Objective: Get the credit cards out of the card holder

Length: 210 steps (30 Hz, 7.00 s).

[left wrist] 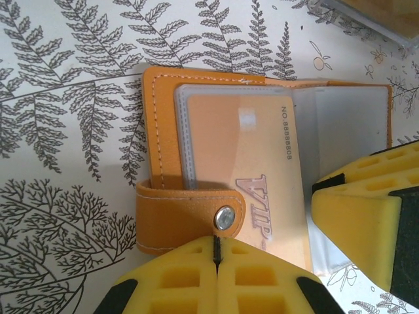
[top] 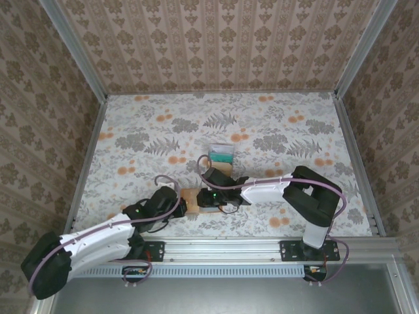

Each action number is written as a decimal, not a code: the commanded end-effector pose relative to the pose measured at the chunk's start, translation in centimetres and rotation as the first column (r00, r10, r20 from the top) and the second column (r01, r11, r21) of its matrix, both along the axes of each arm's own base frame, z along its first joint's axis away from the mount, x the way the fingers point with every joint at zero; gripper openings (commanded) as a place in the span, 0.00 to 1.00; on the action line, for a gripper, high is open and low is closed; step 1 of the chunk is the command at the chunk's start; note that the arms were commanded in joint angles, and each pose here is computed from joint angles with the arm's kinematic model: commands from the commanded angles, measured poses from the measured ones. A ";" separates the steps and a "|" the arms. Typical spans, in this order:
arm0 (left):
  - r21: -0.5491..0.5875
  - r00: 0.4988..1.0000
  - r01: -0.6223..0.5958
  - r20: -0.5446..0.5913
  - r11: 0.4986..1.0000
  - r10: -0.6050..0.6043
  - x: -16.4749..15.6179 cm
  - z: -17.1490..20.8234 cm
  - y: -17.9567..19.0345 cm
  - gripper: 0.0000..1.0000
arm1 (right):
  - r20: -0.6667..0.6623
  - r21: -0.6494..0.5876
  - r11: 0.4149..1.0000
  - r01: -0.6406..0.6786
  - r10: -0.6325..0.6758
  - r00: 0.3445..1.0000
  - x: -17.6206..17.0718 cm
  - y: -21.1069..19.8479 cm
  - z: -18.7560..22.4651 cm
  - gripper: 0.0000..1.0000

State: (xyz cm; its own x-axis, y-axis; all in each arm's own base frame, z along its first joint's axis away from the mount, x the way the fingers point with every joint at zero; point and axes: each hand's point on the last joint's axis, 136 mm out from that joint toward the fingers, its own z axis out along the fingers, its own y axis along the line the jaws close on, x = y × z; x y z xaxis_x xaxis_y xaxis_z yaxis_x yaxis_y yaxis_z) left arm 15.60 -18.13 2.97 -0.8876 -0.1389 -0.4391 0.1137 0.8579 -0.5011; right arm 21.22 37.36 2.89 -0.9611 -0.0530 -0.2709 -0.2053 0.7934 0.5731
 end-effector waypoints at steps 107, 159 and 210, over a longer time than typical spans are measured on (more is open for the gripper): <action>0.097 0.997 -0.044 -0.055 0.994 0.050 -0.5 -1.5 1.5 0.00 | 0.158 0.039 0.999 -0.001 -0.005 0.987 0.0 -7.6 7.2 0.00; -0.102 0.985 -0.051 0.159 0.993 0.067 -0.6 5.4 3.0 1.00 | 0.149 -0.861 0.274 -0.429 0.941 0.303 10.3 -9.2 7.8 0.00; -0.121 0.996 -0.026 0.078 0.992 0.036 0.0 3.9 0.4 0.95 | 0.272 -0.162 0.986 -0.035 0.078 0.959 3.9 -8.9 4.2 0.32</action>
State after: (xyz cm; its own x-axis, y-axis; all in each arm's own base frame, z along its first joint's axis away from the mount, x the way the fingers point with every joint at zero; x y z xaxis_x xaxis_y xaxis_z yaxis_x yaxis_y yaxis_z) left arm 15.42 -17.38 6.86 -0.8428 -0.2011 -0.4993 0.1442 0.8093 -0.5694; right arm 24.81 27.36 7.43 -0.8188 -0.2654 -0.5091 -0.4566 0.8386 0.2971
